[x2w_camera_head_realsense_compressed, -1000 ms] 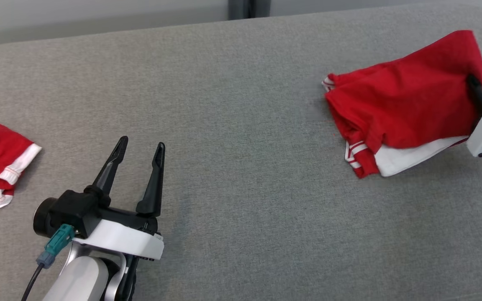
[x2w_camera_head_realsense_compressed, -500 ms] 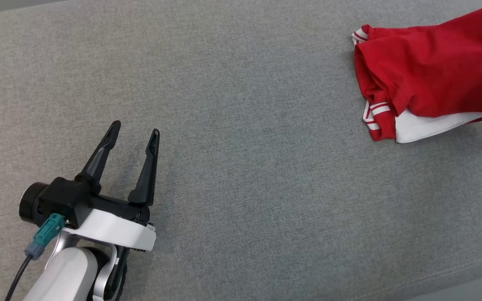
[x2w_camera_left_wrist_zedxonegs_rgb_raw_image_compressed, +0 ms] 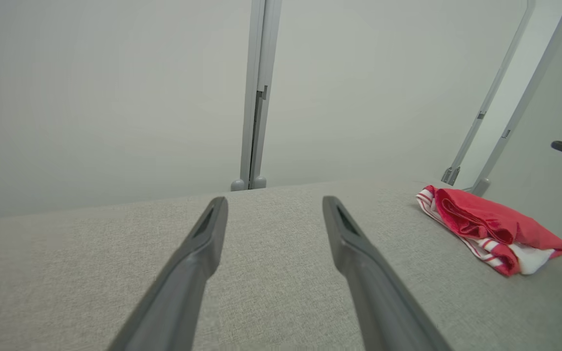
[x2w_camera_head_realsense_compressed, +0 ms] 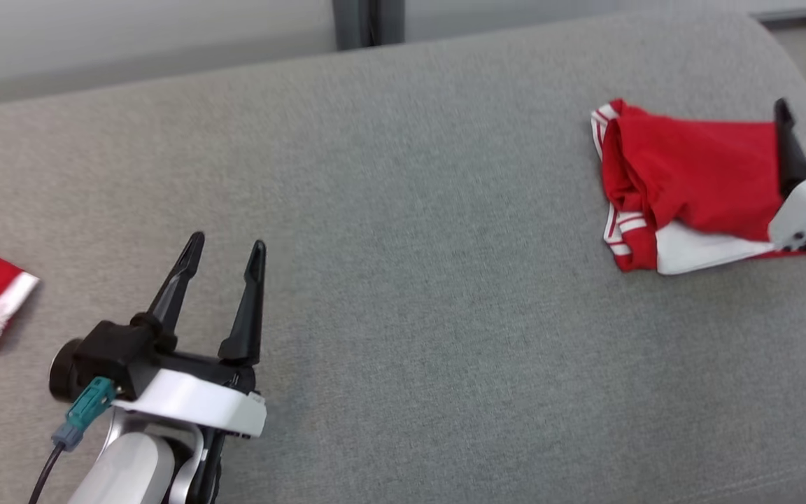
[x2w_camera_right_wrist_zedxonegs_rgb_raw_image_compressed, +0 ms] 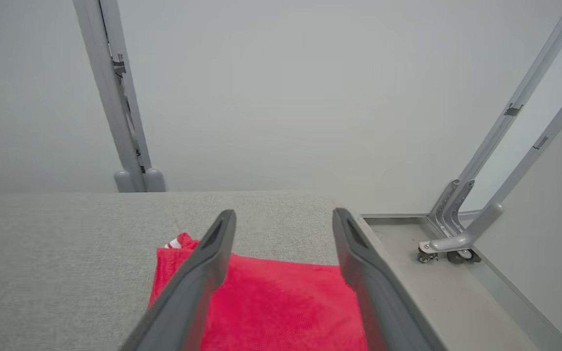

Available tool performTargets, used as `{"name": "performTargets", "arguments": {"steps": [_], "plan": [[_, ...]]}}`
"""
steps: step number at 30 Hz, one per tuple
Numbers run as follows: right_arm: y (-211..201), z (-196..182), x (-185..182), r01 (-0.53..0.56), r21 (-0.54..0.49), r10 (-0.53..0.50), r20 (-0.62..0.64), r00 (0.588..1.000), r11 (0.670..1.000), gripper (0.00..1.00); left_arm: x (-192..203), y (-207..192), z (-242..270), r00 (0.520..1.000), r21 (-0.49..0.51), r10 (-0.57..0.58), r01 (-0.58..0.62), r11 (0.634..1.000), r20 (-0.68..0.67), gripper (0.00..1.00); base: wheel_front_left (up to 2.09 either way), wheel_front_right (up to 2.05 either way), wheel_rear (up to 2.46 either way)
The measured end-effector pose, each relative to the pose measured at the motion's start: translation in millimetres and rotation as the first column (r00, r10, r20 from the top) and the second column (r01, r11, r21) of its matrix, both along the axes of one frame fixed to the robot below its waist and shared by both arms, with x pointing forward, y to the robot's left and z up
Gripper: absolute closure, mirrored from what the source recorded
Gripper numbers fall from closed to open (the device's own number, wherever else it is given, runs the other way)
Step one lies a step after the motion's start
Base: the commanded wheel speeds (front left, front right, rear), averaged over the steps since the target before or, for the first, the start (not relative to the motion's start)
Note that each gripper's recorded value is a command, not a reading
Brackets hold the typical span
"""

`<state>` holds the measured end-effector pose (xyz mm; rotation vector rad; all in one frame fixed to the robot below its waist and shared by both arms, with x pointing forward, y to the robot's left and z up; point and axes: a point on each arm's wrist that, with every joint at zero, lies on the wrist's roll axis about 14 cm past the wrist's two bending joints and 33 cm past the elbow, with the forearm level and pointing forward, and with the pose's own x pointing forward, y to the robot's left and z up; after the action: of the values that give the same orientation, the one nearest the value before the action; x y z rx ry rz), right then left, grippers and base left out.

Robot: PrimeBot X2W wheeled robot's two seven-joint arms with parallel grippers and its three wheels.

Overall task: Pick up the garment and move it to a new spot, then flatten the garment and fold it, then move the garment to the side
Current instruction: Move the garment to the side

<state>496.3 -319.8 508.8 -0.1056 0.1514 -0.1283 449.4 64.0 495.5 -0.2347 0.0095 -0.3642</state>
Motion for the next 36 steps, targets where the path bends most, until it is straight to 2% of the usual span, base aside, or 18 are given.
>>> {"name": "performTargets", "arguments": {"steps": [7, 15, 20, 28, 36], "plan": [[48, 49, -22, -0.132, 0.06, 0.119, 0.184, 0.976, 0.989, 0.0, -20, 36, 31, 0.992, 0.014, 0.101, -0.102, 0.995, 0.071, 0.0, 0.0, 0.0, 0.0], [86, 62, -72, -0.237, 0.139, 0.196, 0.257, 0.946, 0.962, 0.0, -57, 69, 54, 0.97, -0.008, 0.214, -0.214, 0.977, 0.119, 0.0, 0.0, 0.0, 0.0], [115, 51, -98, -0.292, 0.198, 0.234, 0.271, 0.934, 0.936, 0.0, -76, 85, 47, 0.957, -0.013, 0.273, -0.273, 0.962, 0.095, 0.0, 0.0, 0.0, 0.0], [128, 30, -132, -0.274, 0.278, 0.199, 0.271, 0.942, 0.921, 0.0, -93, 94, 21, 0.947, -0.008, 0.319, -0.319, 0.948, 0.024, 0.0, 0.0, 0.0, 0.0], [139, 21, -153, -0.274, 0.297, 0.203, 0.251, 0.947, 0.915, 0.0, -94, 96, 19, 0.944, -0.016, 0.328, -0.328, 0.945, 0.021, 0.0, 0.0, 0.0, 0.0]]}}
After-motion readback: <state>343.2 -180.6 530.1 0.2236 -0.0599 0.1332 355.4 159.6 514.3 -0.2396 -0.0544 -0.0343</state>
